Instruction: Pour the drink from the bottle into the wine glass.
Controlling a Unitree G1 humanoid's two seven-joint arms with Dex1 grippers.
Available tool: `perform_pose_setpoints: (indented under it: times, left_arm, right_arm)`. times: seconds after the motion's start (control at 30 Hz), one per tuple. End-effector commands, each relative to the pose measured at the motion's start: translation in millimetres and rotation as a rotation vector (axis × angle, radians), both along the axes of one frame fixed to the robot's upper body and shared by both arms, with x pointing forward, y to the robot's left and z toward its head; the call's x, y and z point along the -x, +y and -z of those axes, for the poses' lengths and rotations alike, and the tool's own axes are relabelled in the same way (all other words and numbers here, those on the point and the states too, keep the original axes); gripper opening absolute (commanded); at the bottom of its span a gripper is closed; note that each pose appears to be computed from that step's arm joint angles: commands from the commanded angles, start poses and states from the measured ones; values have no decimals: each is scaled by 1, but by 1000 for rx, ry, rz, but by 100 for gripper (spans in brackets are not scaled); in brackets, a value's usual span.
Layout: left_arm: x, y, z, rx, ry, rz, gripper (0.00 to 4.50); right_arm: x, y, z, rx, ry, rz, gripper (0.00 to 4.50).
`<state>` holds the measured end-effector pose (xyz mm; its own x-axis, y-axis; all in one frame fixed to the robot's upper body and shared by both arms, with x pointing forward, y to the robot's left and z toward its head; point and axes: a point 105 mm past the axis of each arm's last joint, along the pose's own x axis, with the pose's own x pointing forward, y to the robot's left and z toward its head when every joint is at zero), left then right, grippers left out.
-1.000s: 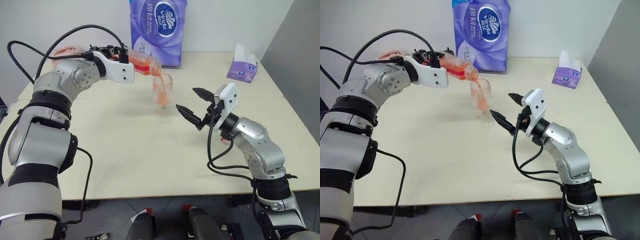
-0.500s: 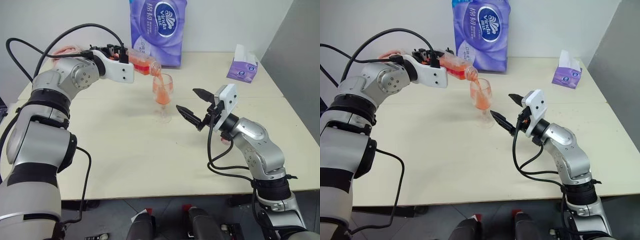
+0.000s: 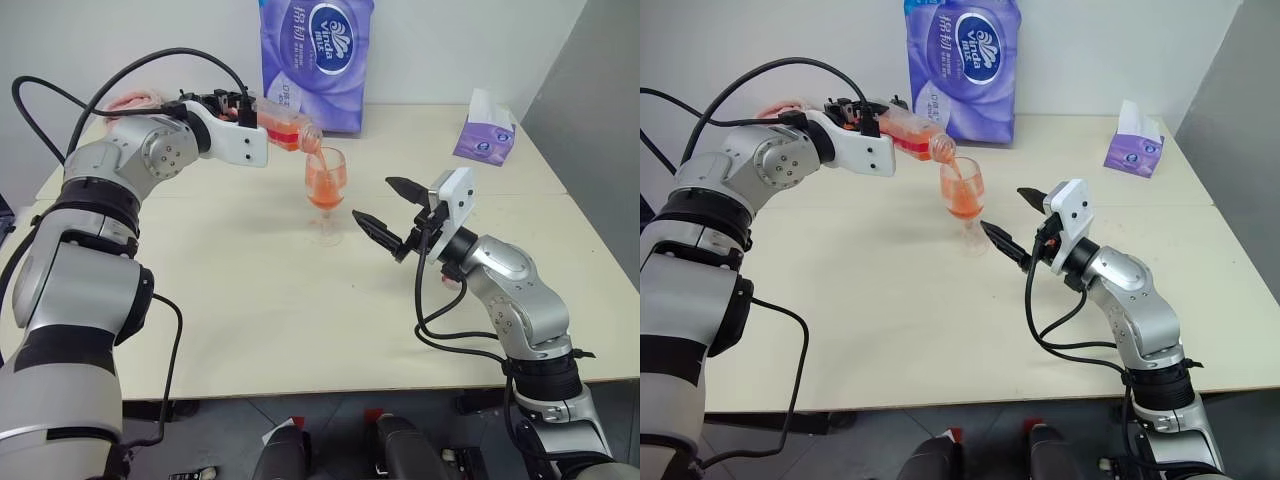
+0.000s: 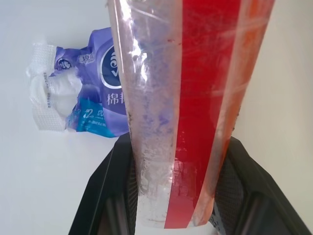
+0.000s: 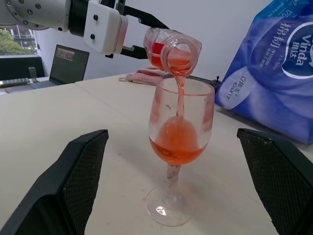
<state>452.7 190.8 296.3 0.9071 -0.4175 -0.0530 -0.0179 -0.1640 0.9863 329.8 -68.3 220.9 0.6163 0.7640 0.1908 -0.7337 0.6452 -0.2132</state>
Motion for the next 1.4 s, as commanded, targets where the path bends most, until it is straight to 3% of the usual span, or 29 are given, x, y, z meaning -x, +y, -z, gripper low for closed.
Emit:
perform_pose_setpoints:
  times: [0.03,0.3,0.77,1.13,1.27,1.4]
  left_arm:
    - [3,2,-30,8,-83,-5,170]
    - [3,-2,-27,46,-65,7,170]
    - [3,-6,-19,355,58,56,170]
    - [5,17,23,1046,194,75,170]
    - [6,40,61,1404,176,-17,170]
    - [12,51,92,1601,168,-92,170]
  right_arm:
    - [6,-1,-15,-14,-64,-8,450]
    - [6,-2,-16,-17,-62,-3,450]
    - [5,-1,-15,-22,-53,-1,450]
    - [30,1,-7,77,-67,-100,450]
    - [51,6,11,136,-30,-187,450]
    - [54,8,20,156,-13,-199,450]
